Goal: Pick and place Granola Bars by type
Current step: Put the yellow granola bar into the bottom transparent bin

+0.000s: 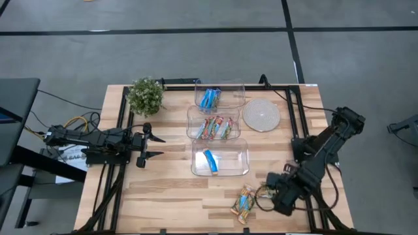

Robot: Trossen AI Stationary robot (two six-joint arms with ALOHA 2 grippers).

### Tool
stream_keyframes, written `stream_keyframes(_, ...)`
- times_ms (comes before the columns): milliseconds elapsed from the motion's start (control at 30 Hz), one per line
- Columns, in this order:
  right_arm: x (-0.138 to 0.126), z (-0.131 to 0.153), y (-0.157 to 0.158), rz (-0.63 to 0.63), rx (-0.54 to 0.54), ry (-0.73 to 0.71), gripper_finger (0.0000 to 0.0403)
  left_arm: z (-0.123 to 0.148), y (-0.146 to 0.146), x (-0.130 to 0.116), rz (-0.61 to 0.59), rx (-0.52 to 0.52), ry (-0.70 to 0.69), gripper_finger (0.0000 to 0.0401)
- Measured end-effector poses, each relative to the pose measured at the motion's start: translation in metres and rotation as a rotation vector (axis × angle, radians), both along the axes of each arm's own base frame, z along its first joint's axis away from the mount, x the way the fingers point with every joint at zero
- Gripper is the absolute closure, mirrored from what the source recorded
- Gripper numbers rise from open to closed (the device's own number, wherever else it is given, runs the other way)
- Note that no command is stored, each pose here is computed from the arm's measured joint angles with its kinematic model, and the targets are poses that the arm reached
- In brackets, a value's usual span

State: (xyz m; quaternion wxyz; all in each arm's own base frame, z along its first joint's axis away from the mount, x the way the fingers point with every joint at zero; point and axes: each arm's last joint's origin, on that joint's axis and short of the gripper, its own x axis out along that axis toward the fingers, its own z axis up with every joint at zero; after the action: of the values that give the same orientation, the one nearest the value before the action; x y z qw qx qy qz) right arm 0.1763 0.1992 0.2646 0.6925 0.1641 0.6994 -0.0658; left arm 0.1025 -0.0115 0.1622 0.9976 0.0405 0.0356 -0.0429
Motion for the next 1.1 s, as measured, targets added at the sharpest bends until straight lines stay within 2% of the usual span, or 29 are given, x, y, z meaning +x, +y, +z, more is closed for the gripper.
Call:
stream_keyframes(333,-0.015,-0.043,0.012,0.110,0.049,-0.021,0.0223,0.000,0.000,0.000,0.000,0.000,-0.001,0.0182)
stream_keyframes(533,-0.019,-0.065,0.007,0.151,0.025,-0.024,0.0221,0.000,0.000,0.000,0.000,0.000,0.000,0.0182)
stream_keyframes(667,-0.019,-0.073,0.001,0.154,-0.018,-0.037,0.0223,0.000,0.000,0.000,0.000,0.000,0.000,0.0182)
stream_keyframes(833,-0.017,-0.081,0.001,0.211,0.009,-0.079,0.0225,0.000,0.000,0.000,0.000,0.000,0.000,0.0182)
stream_keyframes(1100,-0.018,-0.090,-0.003,0.232,-0.006,-0.080,0.0225,0.000,0.000,0.000,0.000,0.000,0.000,0.0182)
